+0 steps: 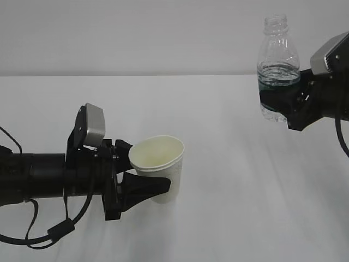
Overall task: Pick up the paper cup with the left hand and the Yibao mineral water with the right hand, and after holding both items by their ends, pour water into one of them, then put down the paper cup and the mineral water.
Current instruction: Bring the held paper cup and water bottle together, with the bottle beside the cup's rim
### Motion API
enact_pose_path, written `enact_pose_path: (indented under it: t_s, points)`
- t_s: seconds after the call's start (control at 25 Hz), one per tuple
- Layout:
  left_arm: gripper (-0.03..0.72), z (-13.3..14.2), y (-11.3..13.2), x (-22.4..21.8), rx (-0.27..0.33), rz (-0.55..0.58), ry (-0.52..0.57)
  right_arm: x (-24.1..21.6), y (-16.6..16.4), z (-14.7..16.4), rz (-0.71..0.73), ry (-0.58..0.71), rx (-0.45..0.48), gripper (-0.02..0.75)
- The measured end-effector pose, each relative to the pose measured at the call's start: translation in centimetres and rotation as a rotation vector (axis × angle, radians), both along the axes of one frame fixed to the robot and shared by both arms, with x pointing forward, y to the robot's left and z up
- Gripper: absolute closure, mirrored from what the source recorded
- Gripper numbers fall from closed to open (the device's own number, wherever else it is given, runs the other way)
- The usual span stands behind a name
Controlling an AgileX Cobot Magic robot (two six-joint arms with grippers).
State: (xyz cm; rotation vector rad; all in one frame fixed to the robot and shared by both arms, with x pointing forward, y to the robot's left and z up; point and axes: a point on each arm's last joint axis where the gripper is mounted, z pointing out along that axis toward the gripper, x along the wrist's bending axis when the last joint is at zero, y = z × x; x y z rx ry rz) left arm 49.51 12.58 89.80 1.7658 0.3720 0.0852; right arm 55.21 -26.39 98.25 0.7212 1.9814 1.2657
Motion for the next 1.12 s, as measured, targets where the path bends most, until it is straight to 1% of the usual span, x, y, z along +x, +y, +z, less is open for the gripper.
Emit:
enact_pose_path:
  t_s: [0.44, 0.68, 0.76, 0.96, 1.12]
  points:
    - [0.211, 0.0, -0.7, -0.5, 0.001, -0.030, -0.001, -0.4, 0.2, 0.4, 0.033, -0.011, -0.029, 0.294]
    - [0.211, 0.6, -1.4, 0.1, -0.015, -0.043, -0.029, -0.5, 0.2, 0.3, 0.053, -0.012, -0.049, 0.294]
    - [0.211, 0.6, -1.7, 0.1, -0.002, -0.051, -0.032, -0.5, 0.2, 0.3, 0.056, -0.011, -0.051, 0.294]
    - [0.211, 0.0, -2.9, -0.6, 0.090, -0.102, -0.037, -0.6, 0.3, 0.2, 0.069, -0.010, -0.061, 0.294]
    - [0.212, 0.1, -3.5, -0.8, 0.093, -0.125, -0.051, -0.6, 0.3, 0.2, 0.077, -0.010, -0.069, 0.295]
